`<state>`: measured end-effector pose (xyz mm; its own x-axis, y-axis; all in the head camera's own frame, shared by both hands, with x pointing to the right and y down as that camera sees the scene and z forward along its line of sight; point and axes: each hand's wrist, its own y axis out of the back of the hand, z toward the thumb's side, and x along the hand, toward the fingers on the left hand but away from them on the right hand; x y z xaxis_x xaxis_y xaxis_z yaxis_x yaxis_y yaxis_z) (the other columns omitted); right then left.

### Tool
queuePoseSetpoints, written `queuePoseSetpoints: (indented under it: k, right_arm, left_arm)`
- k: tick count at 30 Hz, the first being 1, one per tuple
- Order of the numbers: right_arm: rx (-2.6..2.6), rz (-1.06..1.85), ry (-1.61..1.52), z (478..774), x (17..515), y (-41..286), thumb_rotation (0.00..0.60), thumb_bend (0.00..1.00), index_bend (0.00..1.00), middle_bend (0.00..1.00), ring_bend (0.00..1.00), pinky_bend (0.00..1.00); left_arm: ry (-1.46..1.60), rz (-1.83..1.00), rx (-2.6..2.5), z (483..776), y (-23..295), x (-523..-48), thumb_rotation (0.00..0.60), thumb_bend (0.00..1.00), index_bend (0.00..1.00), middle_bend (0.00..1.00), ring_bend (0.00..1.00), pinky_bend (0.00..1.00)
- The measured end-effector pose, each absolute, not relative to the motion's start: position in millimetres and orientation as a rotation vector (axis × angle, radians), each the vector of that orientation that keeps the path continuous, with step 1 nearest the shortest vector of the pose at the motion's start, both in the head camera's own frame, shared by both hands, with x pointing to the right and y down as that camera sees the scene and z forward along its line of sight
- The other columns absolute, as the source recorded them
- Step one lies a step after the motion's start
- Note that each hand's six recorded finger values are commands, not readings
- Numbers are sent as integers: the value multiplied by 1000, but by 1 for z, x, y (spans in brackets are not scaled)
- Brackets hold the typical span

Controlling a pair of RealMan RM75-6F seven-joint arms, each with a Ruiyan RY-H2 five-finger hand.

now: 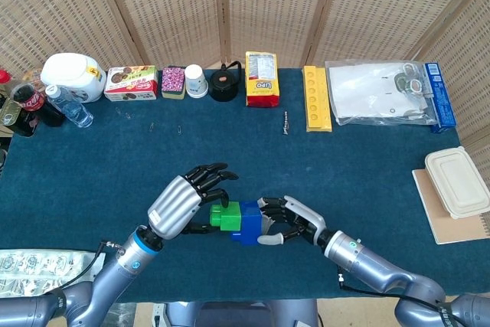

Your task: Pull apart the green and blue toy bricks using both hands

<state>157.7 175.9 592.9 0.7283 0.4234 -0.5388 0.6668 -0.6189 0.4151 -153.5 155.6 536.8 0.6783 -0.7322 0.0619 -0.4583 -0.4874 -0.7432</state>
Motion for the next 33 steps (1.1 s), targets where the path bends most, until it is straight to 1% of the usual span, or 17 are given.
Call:
queuePoseSetpoints:
  k: [15,22,28,33]
  right_arm:
    - [2270,-474,821,588,167,164,521,188,567,525,532,451]
    - [2275,-497,839,591,176,158,520,187,567,525,532,450]
    - [2330,-596,895,599,190,148,519,187,567,525,528,448]
    - [2440,-754,952,609,203,140,519,187,567,525,504,427]
  left_arm:
    - [917,-466,-2101,522,155,-191,600,321,694,297,189,290]
    - [908,-472,-2073,518,156,-202,600,321,694,297,189,290]
    - [865,-544,-2017,520,156,-227,600,322,694,296,188,290]
    - [768,-679,-1948,526,155,-256,600,322,695,296,188,290]
